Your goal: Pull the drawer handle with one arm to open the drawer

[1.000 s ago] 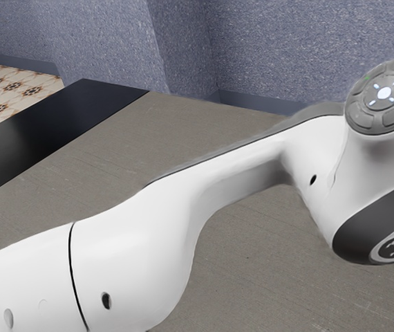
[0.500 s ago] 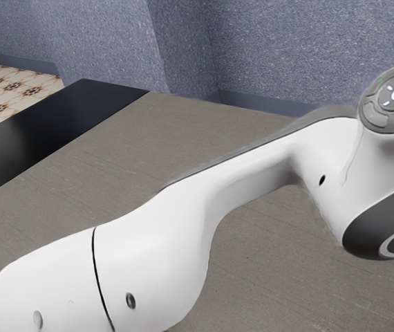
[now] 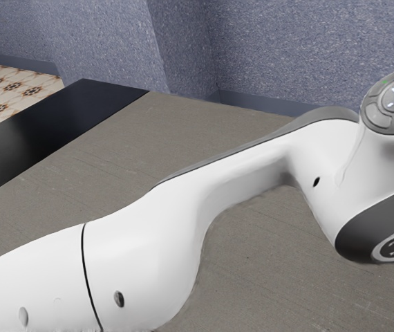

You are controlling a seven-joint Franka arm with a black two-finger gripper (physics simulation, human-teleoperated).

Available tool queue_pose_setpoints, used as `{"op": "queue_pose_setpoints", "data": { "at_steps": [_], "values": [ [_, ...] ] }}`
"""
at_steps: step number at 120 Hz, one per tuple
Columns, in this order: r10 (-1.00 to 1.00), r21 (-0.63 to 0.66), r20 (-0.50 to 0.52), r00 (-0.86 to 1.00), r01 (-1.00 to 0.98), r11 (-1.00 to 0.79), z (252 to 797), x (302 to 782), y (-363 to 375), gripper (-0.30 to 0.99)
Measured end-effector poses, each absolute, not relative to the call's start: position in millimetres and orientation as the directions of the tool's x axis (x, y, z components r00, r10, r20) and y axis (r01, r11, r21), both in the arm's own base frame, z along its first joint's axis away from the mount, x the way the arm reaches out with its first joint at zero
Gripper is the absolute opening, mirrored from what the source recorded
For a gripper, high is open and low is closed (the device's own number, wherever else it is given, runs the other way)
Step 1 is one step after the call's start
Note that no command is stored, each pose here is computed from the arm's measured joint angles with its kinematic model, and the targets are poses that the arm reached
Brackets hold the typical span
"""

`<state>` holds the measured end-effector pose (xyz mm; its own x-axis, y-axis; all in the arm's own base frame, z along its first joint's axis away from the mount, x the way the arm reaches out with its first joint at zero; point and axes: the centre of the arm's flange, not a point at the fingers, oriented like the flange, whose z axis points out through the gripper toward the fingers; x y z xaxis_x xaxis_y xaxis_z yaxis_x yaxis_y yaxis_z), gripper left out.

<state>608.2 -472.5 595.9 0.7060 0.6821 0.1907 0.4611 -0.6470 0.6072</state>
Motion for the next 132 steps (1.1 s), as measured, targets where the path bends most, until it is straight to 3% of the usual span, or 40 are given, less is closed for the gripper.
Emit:
{"op": "queue_pose_setpoints", "data": {
  "at_steps": [70,132],
  "values": [
    [0.695,0.514,0.204,0.690,0.528,-0.676,600,570,-417,0.68],
    [0.707,0.536,0.206,0.676,0.526,-0.660,629,529,-393,0.65]
  ]
}}
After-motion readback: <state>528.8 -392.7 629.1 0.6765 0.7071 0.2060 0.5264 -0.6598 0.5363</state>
